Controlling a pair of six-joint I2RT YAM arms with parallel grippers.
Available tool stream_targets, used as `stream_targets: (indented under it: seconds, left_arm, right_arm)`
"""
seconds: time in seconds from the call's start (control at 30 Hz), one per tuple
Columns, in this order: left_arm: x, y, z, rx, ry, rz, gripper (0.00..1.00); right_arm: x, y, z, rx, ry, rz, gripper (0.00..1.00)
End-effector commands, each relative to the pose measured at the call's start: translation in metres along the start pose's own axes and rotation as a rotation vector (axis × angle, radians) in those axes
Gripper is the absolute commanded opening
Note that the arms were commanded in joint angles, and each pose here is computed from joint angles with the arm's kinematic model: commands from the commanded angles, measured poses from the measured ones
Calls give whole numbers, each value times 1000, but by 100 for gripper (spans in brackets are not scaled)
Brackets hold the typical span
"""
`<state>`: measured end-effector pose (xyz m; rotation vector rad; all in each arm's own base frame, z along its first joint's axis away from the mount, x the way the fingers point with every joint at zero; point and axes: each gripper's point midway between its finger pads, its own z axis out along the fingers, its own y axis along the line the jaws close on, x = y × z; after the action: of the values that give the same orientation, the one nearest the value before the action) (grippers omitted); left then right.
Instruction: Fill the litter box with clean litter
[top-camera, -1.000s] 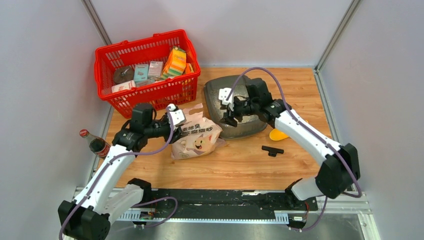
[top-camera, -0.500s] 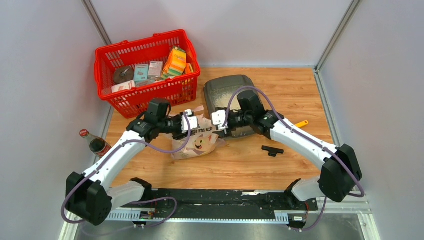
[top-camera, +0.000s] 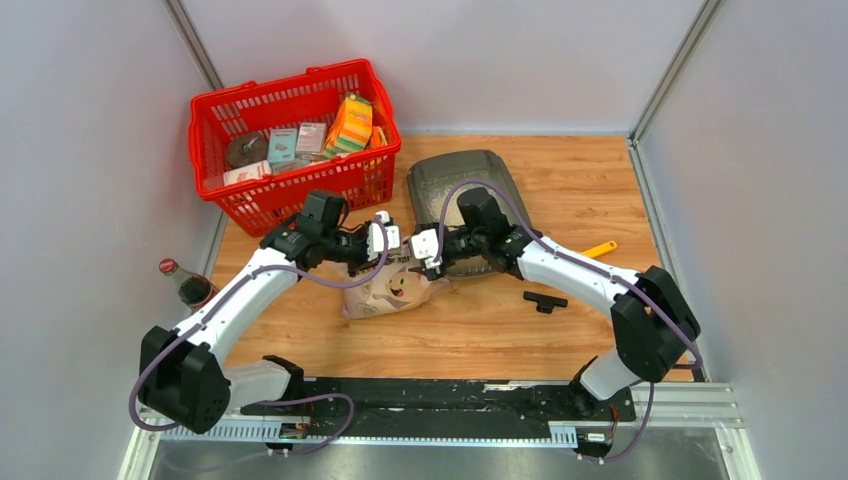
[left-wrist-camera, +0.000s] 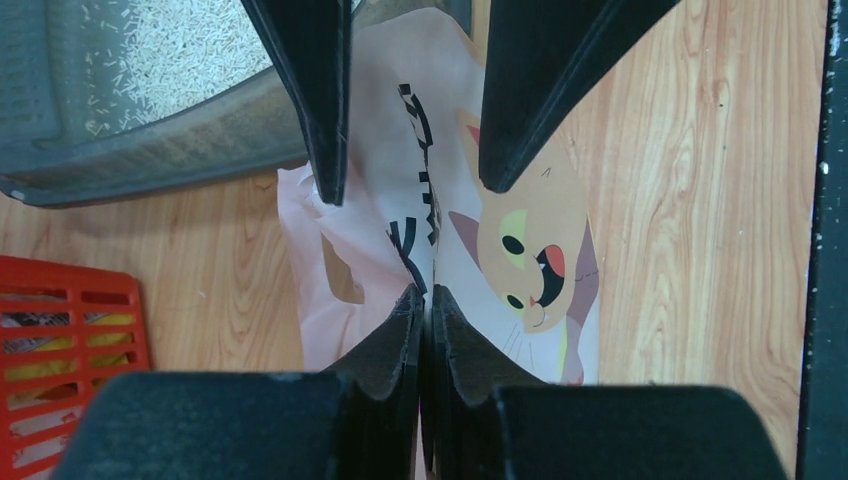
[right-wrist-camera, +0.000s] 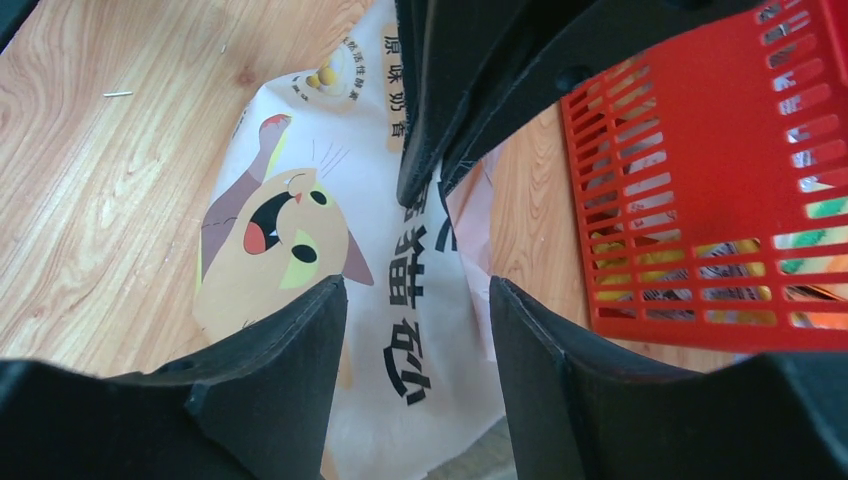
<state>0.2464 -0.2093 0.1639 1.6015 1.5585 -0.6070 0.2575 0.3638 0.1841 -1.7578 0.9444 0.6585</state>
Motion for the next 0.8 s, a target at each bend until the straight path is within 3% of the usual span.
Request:
stream_targets:
  seconds: [0.0, 0.1, 0.27, 0.43, 0.57, 0.6, 0.67, 0.77]
  left_arm:
    - [-15, -2, -1, 30, -34, -72, 5]
    - [-18, -5, -2, 38, -47, -88, 0]
    - [-17, 3, -9, 9, -55, -185, 0]
    - [-14, 13, -19, -24, -80, -295, 0]
    - [-12, 8, -22, -16, -82, -309, 0]
    - [-13, 7, -22, -11, -86, -310, 0]
    - [-14, 1, -21, 7, -98, -318, 0]
    - [-16, -6, -23, 27, -107, -323, 0]
  right_arm:
    - [-18, -15, 12, 18, -84, -70, 58]
    - [-10, -18, 18, 21, -70, -35, 47]
    - [-2, -22, 17, 51, -38, -13, 29]
    - [14, -13, 12, 24, 5, 71, 19]
    - [27, -10, 11, 20, 51, 121, 19]
    - [30, -10, 12, 23, 63, 132, 17]
    - [38, -21, 11, 54, 83, 202, 0]
    - [26, -44, 3, 46, 53, 346, 0]
